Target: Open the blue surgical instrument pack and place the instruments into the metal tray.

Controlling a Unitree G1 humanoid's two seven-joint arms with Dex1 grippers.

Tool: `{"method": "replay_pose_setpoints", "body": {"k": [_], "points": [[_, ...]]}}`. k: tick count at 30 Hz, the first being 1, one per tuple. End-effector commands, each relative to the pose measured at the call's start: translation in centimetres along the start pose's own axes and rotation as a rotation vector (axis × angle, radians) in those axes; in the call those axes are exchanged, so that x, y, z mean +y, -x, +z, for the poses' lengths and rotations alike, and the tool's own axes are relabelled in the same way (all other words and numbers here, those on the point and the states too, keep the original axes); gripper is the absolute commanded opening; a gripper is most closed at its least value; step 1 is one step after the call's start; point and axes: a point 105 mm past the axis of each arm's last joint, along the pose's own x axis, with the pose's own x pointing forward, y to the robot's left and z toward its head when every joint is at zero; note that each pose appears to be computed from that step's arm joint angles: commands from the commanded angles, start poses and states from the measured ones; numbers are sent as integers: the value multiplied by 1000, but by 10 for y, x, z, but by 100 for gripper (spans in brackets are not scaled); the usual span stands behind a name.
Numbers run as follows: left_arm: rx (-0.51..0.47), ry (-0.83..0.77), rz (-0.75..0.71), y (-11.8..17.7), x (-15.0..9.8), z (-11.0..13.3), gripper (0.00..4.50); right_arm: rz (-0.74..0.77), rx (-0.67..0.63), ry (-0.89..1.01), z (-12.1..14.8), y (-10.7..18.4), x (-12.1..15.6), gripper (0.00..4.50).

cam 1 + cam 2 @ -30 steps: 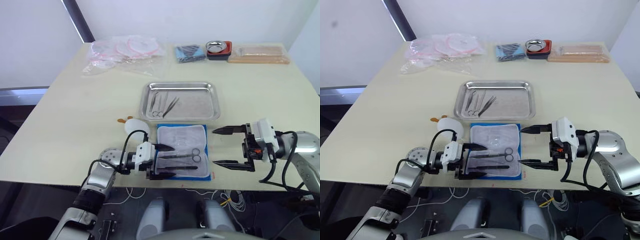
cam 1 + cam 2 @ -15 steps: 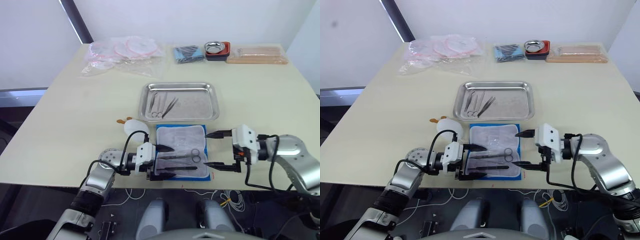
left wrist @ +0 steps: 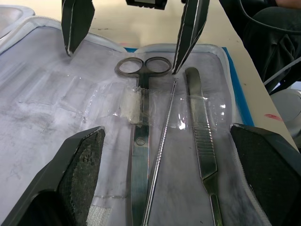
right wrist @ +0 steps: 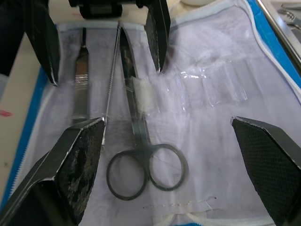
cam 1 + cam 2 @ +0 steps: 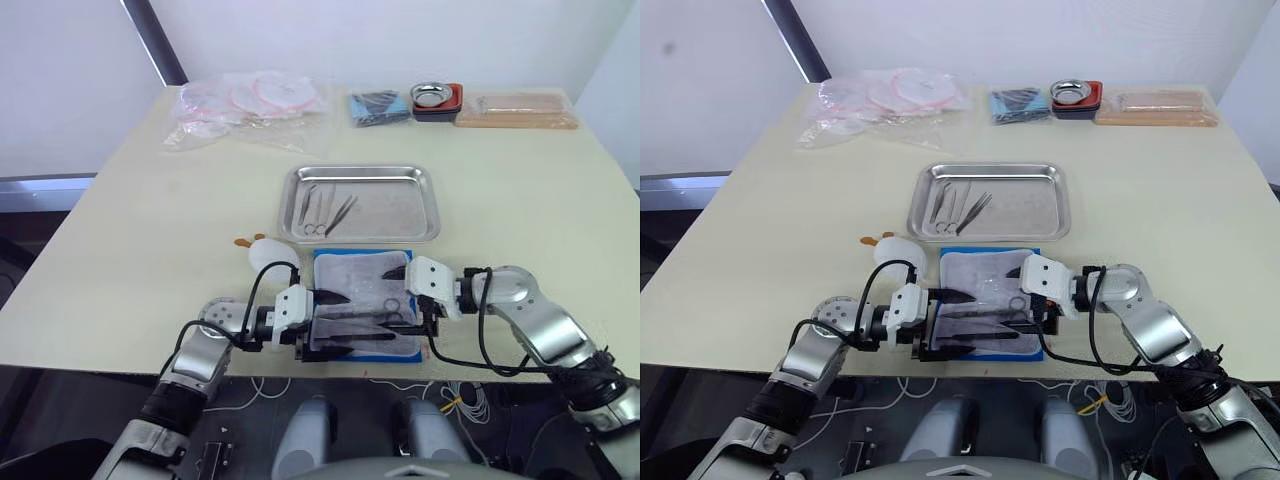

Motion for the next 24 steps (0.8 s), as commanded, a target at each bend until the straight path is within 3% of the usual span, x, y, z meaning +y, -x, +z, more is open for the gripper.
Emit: {"method": "replay_pose_setpoints", "body": {"k": [1, 6, 9, 10, 12, 17, 24], "points": [[136, 152, -57, -1, -24, -40, 449, -3, 55, -17, -4, -8, -6, 450], [138, 152, -55, 0, -24, -40, 449, 11, 151, -2, -17, -10, -6, 450], [139, 153, -53, 0, -24, -41, 450, 49, 162, -1, -19, -11, 0, 373], [140, 154, -51, 0, -24, -41, 450, 55, 159, -2, -18, -11, 1, 344], [141, 155, -47, 0, -23, -42, 450, 62, 156, 1, -18, -11, 2, 228], [143, 160, -43, 0, -24, -43, 450, 72, 157, 6, -18, -10, 3, 12], [149, 165, -41, 1, -24, -45, 450, 81, 133, 33, -11, -9, 4, 4]]}}
